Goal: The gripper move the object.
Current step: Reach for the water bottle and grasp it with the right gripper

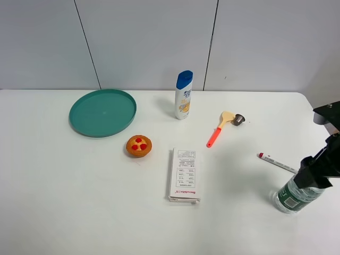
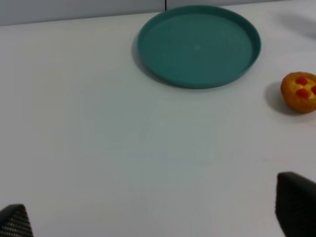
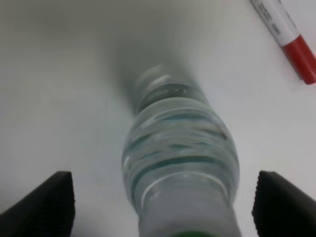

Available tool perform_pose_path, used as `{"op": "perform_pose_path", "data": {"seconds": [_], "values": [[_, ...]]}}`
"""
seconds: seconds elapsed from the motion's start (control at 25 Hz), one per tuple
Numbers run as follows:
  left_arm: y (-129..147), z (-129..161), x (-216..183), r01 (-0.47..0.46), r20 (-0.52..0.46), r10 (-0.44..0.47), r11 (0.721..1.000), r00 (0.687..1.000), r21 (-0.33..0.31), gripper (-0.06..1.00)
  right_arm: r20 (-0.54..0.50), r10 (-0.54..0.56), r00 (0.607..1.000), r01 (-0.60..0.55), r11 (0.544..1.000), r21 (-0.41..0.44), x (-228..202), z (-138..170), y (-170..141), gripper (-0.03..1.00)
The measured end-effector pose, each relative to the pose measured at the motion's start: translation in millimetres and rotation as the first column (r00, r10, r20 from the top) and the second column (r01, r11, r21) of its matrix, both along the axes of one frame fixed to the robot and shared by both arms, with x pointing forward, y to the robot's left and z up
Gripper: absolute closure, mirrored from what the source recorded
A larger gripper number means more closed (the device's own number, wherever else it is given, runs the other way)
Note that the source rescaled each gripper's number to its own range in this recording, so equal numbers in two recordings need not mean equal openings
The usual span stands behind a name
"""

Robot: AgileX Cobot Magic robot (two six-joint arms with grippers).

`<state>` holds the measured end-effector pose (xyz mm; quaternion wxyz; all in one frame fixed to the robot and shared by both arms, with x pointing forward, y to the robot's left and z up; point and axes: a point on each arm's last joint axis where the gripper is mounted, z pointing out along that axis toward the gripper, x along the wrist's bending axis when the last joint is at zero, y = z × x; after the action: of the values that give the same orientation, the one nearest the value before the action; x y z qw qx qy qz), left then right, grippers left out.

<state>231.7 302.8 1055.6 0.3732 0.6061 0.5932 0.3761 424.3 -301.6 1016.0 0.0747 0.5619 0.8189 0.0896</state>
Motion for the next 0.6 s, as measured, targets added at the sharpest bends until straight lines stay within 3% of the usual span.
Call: {"op": "perform_pose_path", "data": {"seconds": [0.24, 0.6], "values": [[0.0, 0.0, 0.0, 0.000, 0.000, 0.000, 1.000, 1.000, 0.000, -0.06, 0.018, 0.007, 1.000, -0.007, 1.000, 0.001, 7.2, 24.3, 0.0, 0.40], [0.0, 0.0, 0.0, 0.000, 0.000, 0.000, 1.000, 1.000, 0.000, -0.06, -0.044, 0.018, 0.999, -0.019, 1.000, -0.020, 1.8, 23.9, -1.8, 0.41]]}}
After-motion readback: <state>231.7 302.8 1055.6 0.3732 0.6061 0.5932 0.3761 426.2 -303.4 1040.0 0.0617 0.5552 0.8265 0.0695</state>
